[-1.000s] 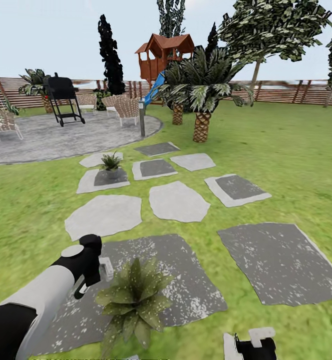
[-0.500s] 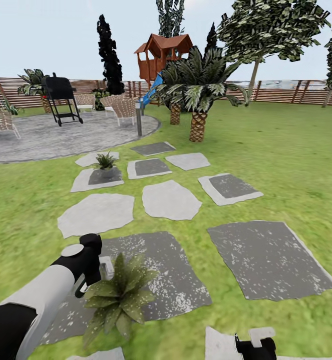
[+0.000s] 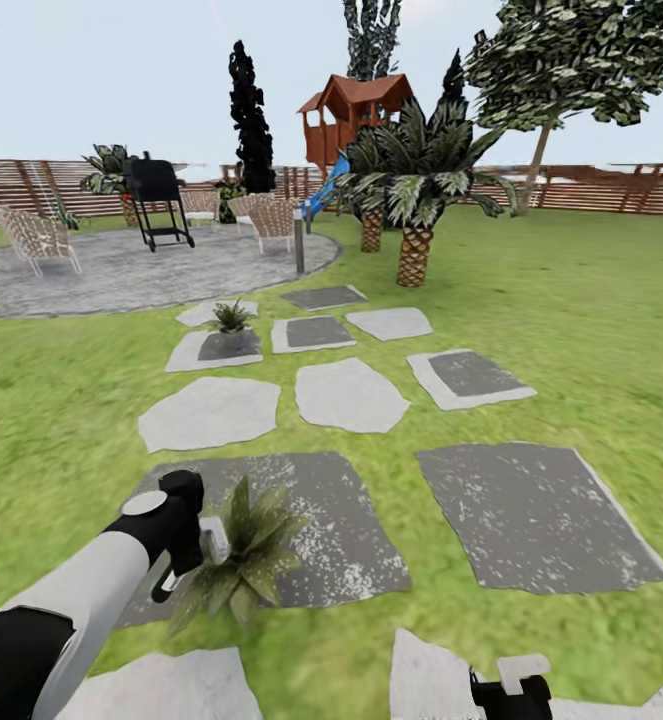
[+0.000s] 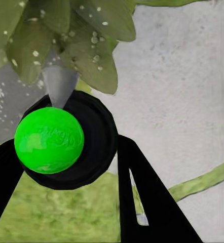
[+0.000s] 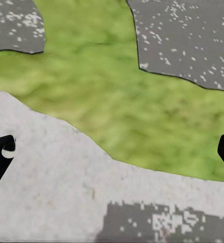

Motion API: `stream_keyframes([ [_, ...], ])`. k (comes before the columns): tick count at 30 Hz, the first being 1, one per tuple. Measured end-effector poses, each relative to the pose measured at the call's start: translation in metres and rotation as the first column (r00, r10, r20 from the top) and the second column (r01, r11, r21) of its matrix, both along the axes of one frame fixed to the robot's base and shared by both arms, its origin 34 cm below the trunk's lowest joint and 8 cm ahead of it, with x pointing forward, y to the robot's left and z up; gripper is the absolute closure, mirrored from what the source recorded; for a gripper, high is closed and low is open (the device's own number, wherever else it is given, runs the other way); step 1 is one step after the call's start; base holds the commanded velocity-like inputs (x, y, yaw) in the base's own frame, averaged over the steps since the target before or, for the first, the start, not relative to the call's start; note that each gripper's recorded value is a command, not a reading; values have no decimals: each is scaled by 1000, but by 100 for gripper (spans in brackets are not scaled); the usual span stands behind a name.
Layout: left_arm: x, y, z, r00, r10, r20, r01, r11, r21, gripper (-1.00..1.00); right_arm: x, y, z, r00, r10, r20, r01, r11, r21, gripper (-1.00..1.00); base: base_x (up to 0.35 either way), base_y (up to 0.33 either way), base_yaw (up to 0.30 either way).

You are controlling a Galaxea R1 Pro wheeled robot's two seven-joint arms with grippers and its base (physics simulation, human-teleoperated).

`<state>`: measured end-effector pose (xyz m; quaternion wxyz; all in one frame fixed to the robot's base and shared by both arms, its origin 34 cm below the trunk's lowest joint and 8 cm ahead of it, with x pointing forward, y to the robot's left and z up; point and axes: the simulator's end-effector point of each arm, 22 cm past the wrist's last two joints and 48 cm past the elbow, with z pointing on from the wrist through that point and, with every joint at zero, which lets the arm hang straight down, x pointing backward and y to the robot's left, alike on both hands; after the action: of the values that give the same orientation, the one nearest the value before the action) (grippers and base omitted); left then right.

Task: Pick up the pesticide atomizer in the garden and spray insectifuge to fully cover both potted plants in the garden.

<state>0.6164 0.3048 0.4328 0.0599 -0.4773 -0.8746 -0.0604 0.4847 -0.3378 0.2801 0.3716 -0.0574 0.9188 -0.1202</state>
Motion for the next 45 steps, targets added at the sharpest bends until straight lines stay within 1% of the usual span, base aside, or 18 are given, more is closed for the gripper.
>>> stream_keyframes([
  [2, -1, -2, -1, 1000, 0, -3, 0, 1000, -4, 100, 0, 0, 0, 1000, 0, 0, 0, 1000, 0, -100, -69, -46, 184],
  [5, -19, -6, -15, 999, -3, -35, 3, 1000, -8, 100, 0, 0, 0, 1000, 0, 0, 0, 1000, 0, -100, -18, -12, 49],
  [8, -39, -23, -31, 998, -21, -66, 19, 999, -26, 100, -1, -1, 0, 1000, -2, -1, 2, 1000, -1, -100, -2, -2, 7],
  [10, -42, -30, -38, 998, -26, -56, 24, 999, -31, 100, 0, -1, 0, 1000, -2, -1, 2, 1000, -1, -100, 0, 0, 1],
  [11, -40, -37, -39, 999, -16, -43, 14, 999, -51, 100, -1, -2, 0, 1000, -2, -1, 2, 1000, -1, -100, 0, 0, 0],
  [12, -34, -46, -42, 1000, 13, -6, -13, 996, -87, 100, -1, -2, 0, 1000, -3, -1, 3, 1000, -2, -100, 0, 0, 0],
  [13, -28, -46, -43, 999, 27, 22, -25, 995, -93, 100, -1, -2, 0, 1000, -3, -2, 3, 1000, -2, -100, 0, 0, 0],
  [14, -29, -43, -48, 999, 39, 34, -36, 996, -87, 100, -1, -2, 0, 1000, -3, -1, 3, 1000, -2, -100, 0, 0, 0],
  [20, -69, -23, -83, 998, 70, -5, -70, 997, -33, 100, -1, -1, 0, 1000, -1, -2, 1, 1000, -1, -100, 0, 0, 0],
  [22, -78, -22, -90, 996, 90, -5, -90, 995, -35, 100, -1, -1, 0, 1000, -1, -2, 1, 1000, -1, -100, 0, 0, 0],
  [25, -79, -26, -93, 995, 95, -3, -95, 995, -42, 100, -1, -1, 0, 1000, -1, -2, 1, 1000, -1, -100, 0, 0, 0],
  [29, -95, -25, -101, 995, 96, -24, -97, 995, -39, 100, -1, 0, 0, 1000, 0, -2, 0, 1000, 0, -100, 0, 0, 23],
  [31, -94, -26, -101, 995, 96, -19, -97, 994, -42, 100, -1, 0, 0, 1000, 0, -2, 0, 1000, 0, -100, 0, 0, 185],
  [33, -90, -26, -101, 993, 115, -3, -115, 992, -48, 100, -1, 0, 0, 1000, 0, -2, 0, 1000, 0, -100, 0, 0, 251],
  [35, -78, -21, -100, 986, 154, 59, -152, 988, -41, 100, -1, 0, 0, 1000, 0, -2, 0, 1000, 0, -100, 0, 0, 117],
  [36, -77, -22, -102, 984, 165, 70, -162, 986, -41, 100, -1, 0, 0, 1000, 0, -2, 0, 1000, 0, -100, 0, 0, 43],
  [40, -78, -22, -104, 983, 168, 71, -165, 986, -38, 100, -1, 0, 0, 1000, 0, -2, 0, 1000, 0, -100, 0, -6, 10],
  [45, -79, -23, -104, 983, 168, 69, -165, 985, -40, 100, -1, 0, 0, 1000, 0, -1, 0, 1000, 0, -100, 48, -210, 0],
])
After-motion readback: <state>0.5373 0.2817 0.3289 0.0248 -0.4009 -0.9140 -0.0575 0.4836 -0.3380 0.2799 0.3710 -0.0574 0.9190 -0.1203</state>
